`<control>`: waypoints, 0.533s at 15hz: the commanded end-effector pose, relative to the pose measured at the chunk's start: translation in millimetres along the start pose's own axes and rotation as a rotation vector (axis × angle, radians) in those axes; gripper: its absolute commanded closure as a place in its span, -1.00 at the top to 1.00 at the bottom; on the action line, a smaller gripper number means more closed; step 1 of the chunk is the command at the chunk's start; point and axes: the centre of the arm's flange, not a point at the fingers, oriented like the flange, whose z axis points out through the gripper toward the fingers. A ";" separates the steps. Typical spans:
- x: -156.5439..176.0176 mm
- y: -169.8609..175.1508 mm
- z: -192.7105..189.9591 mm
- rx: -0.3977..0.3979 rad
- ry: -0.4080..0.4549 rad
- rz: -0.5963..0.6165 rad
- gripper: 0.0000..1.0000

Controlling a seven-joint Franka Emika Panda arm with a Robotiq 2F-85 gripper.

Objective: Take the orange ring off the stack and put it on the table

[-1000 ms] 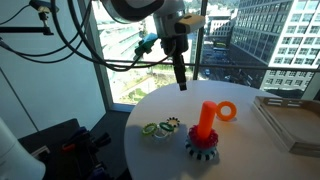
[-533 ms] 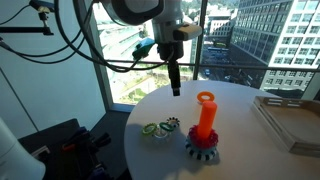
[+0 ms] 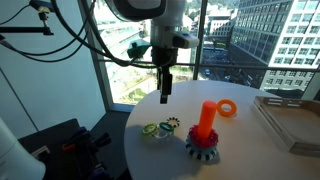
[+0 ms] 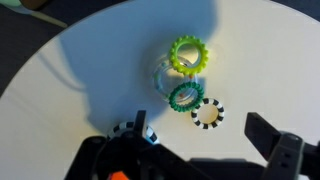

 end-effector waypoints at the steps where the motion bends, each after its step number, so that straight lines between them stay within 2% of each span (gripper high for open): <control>1: -7.0 12.4 -25.9 -0.033 -0.058 -0.066 1.00; 8: -40.8 26.7 -70.6 -0.132 -0.087 -0.183 1.00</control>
